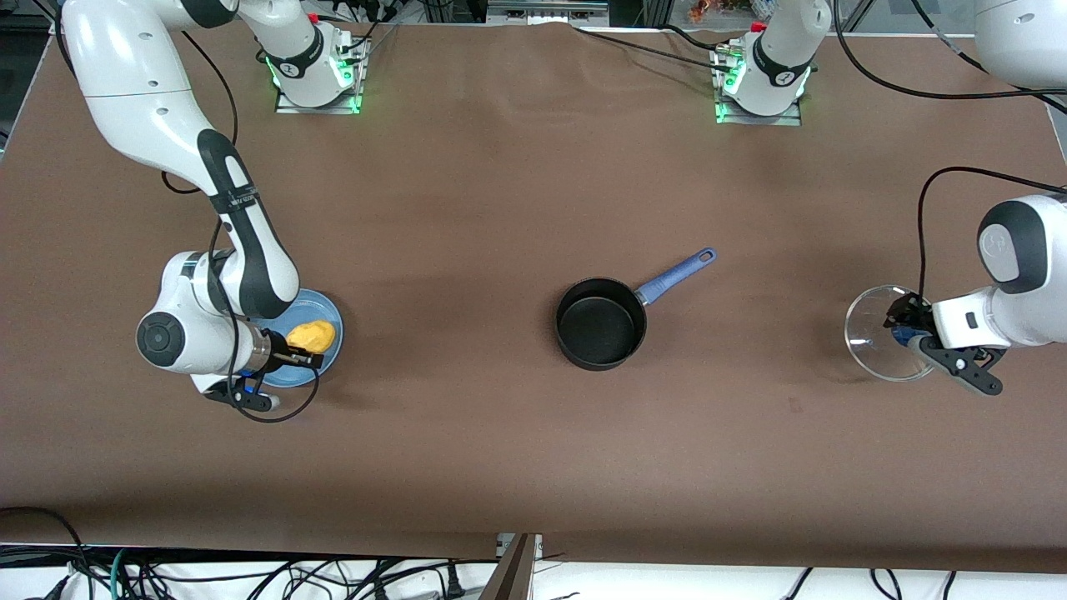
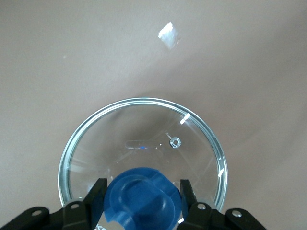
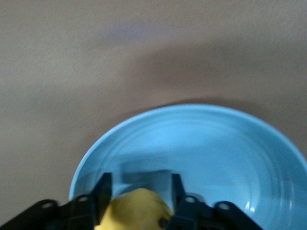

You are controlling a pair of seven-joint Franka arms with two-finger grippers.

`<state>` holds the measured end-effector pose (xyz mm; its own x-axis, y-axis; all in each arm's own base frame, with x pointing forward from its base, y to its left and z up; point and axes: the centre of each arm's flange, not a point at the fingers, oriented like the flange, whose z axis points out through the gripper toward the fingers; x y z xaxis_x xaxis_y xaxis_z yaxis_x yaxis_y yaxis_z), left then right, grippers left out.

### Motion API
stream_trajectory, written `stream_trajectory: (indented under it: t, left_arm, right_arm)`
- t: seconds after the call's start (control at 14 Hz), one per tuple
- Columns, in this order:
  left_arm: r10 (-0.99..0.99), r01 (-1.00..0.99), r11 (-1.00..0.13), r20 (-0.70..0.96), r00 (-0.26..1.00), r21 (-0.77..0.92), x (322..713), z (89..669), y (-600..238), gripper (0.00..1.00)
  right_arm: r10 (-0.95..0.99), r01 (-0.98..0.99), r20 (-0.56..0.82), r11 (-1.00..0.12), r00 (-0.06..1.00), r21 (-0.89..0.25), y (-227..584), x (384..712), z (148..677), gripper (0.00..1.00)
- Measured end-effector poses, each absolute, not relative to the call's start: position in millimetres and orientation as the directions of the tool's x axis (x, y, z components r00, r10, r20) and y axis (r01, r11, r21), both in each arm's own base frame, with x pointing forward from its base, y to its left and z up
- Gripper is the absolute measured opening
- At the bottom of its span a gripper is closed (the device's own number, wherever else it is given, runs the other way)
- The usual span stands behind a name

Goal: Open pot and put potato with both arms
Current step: 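Carry the lid aside with the left gripper while the right gripper grasps potato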

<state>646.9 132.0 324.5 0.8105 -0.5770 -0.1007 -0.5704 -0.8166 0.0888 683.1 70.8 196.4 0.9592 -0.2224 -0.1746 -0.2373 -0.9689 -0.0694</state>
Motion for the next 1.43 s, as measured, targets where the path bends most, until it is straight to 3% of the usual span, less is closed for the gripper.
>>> stream_trajectory:
  t: [0.14, 0.21, 0.5, 0.79, 1.07, 1.36, 1.43]
  left_arm:
    - [-0.581, -0.575, -0.814, -0.104, 0.807, 0.086, 633, 306, 157, 0.66]
    - [-0.584, -0.578, -0.811, -0.094, 0.806, 0.087, 626, 296, 166, 0.66]
    - [-0.606, -0.599, -0.794, -0.052, 0.794, 0.107, 607, 255, 193, 0.66]
    - [-0.629, -0.622, -0.774, -0.033, 0.776, 0.116, 603, 227, 204, 0.66]
    - [-0.645, -0.638, -0.759, -0.024, 0.763, 0.129, 601, 214, 207, 0.68]
    - [-0.625, -0.615, -0.773, -0.022, 0.780, 0.154, 614, 233, 198, 0.99]
    - [-0.601, -0.587, -0.790, -0.033, 0.799, 0.180, 621, 250, 189, 0.99]
  right_arm:
    - [-0.305, -0.341, -0.235, -0.931, 0.923, -0.129, 92, 685, 221, 0.30]
    - [-0.347, -0.395, -0.264, -0.906, 0.900, -0.154, 112, 686, 235, 0.25]
    - [-0.388, -0.442, -0.291, -0.885, 0.875, -0.147, 188, 674, 256, 0.26]
    - [-0.118, -0.130, -0.195, -0.990, 0.974, -0.047, 159, 678, 260, 0.64]
    - [0.214, 0.209, -0.229, -0.977, 0.949, -0.047, 111, 679, 263, 0.99]
    - [0.378, 0.368, -0.267, -0.925, 0.886, -0.088, 105, 664, 237, 0.99]
    - [0.404, 0.394, -0.256, -0.915, 0.878, -0.092, 105, 661, 230, 0.99]
